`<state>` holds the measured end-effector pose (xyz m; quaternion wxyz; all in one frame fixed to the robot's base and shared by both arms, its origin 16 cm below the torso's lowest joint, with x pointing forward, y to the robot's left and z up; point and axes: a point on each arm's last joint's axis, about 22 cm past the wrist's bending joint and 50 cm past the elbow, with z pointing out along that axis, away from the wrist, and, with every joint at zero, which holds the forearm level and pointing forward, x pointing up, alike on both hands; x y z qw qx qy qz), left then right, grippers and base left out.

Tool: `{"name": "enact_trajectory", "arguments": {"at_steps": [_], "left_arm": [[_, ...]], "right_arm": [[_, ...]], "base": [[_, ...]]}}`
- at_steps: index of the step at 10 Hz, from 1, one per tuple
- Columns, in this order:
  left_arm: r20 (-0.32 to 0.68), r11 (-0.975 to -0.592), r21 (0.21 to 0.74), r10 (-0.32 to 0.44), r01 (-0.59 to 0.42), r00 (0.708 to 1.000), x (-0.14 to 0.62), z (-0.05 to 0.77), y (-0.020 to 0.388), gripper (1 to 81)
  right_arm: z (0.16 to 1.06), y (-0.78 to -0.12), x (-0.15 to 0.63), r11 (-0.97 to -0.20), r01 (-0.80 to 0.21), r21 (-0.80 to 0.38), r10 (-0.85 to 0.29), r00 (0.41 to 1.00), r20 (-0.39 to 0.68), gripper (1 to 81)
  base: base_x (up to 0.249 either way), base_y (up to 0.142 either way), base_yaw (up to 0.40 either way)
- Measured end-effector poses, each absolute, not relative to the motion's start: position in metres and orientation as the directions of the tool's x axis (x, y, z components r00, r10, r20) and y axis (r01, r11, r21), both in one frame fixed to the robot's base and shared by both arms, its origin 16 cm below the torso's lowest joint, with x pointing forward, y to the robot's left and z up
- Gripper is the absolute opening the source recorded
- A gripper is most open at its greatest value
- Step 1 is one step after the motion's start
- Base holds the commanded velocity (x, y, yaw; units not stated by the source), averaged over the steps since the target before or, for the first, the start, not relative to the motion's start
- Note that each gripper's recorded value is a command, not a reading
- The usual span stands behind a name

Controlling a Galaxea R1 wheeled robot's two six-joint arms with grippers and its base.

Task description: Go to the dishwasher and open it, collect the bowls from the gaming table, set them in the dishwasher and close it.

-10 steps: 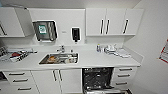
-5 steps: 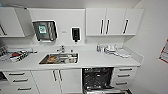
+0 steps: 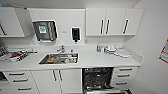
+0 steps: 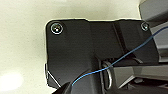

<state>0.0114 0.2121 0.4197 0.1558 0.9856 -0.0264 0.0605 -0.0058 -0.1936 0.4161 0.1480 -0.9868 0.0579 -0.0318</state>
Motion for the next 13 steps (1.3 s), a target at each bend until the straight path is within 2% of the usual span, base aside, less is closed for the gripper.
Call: {"name": "enact_trajectory", "arguments": {"at_steps": [5, 13], "left_arm": [[0.126, -0.949, 0.306, -0.034, -0.072, 0.991, 0.009, 0.420, 0.211, 81.1], [0.137, -0.951, 0.298, -0.045, -0.084, 0.990, 0.009, 0.420, 0.217, 81.1]], "right_arm": [[0.416, -0.194, -0.006, -0.949, -0.105, -0.296, -0.124, 0.991, 0.045, 81.1], [0.416, -0.191, -0.005, -0.949, -0.104, -0.299, -0.121, 0.992, 0.039, 81.1]], "base": [[0.000, 0.000, 0.000], [0.000, 0.000, 0.343]]}}
